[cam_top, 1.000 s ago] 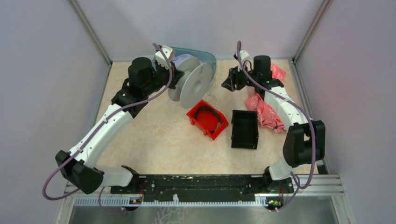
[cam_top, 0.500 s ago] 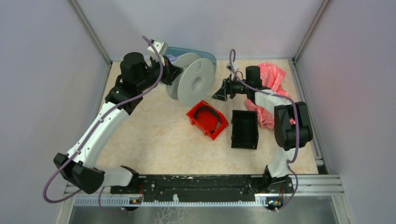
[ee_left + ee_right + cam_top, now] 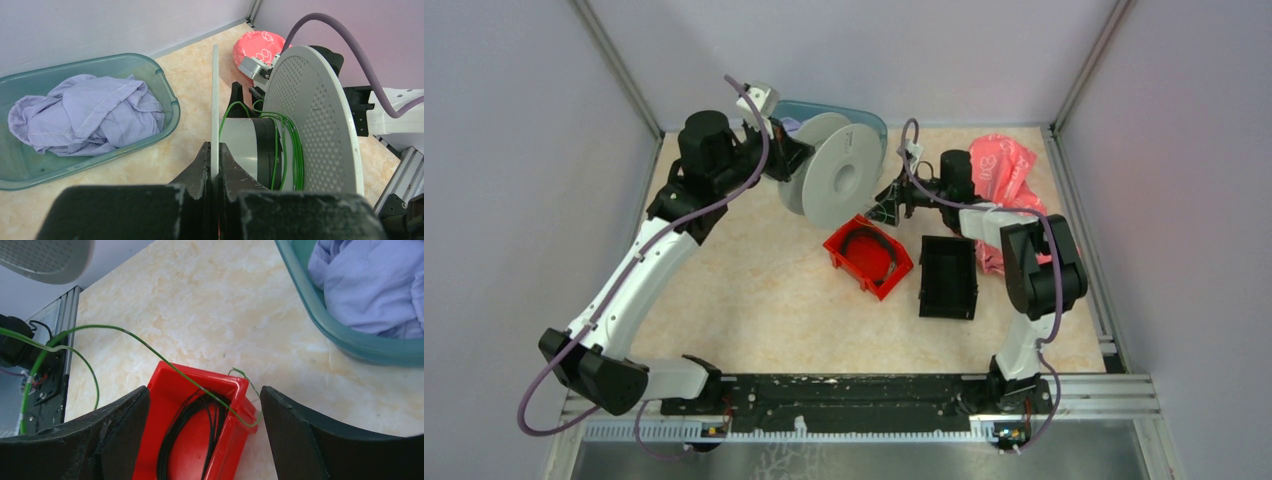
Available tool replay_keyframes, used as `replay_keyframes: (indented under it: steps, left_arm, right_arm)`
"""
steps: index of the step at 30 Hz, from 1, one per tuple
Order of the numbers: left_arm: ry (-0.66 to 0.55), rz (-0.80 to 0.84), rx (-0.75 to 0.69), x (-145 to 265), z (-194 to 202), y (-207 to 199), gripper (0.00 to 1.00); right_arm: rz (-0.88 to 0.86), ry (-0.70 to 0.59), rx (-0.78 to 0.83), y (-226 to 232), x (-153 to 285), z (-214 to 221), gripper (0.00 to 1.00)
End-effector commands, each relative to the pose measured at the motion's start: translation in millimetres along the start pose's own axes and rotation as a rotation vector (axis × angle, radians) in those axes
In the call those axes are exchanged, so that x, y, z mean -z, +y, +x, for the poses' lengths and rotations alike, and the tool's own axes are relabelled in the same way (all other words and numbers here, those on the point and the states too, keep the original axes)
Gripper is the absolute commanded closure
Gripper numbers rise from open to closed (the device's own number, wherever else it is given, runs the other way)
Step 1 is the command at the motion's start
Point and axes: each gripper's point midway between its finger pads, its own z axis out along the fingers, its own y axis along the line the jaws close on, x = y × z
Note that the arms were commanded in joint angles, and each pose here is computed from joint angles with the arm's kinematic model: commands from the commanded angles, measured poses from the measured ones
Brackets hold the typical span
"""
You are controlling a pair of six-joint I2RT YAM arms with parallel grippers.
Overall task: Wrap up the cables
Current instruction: Wrap the cable around the cable reel.
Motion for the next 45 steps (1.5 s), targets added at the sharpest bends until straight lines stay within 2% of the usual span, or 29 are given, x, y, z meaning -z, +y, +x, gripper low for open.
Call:
replay_keyframes:
  steps: [1,8,11,14,19,21,34,40,45]
  left_arm:
    - [-0.098,0.041,-0.002,5.7,-35.8,-9.4,1.00]
    - [-0.095,0.041,0.027,5.3,-34.4,-3.3,1.00]
    - [-0.094,0.036,0.040,5.5,-33.2,0.1,1.00]
    - [-0.091,0.032,0.054,5.3,-30.9,3.3,1.00]
    - [-0.106,0.002,0.078,8.9,-34.7,14.0,1.00]
    - [-0.121,-0.023,0.083,11.0,-39.8,19.0,1.00]
    - [-0.202,-0.194,0.205,19.0,-69.6,59.6,1.00]
    - [-0.230,-0.310,0.243,23.7,-75.4,79.9,1.00]
    - [-0.253,-0.464,0.252,32.5,-77.2,106.1,1.00]
  right_arm:
    - [-0.067,-0.067,0.122,9.3,-13.0,-22.9,0.18]
    - [-0.139,-0.070,0.091,20.1,-27.0,-19.9,0.18]
    - [-0.156,-0.081,0.064,24.0,-28.6,-20.6,0.26]
    - [-0.171,-0.090,0.037,26.8,-29.1,-23.6,0.45]
    - [-0.164,-0.099,0.002,27.5,-25.6,-29.1,0.89]
    - [-0.139,-0.103,-0.006,25.2,-21.4,-32.4,1.00]
    - [0.117,0.007,0.008,4.9,4.0,-26.1,1.00]
    - [0.157,0.103,0.048,9.0,12.2,-13.0,1.00]
    - [0.168,0.205,0.150,24.7,22.3,-2.5,1.00]
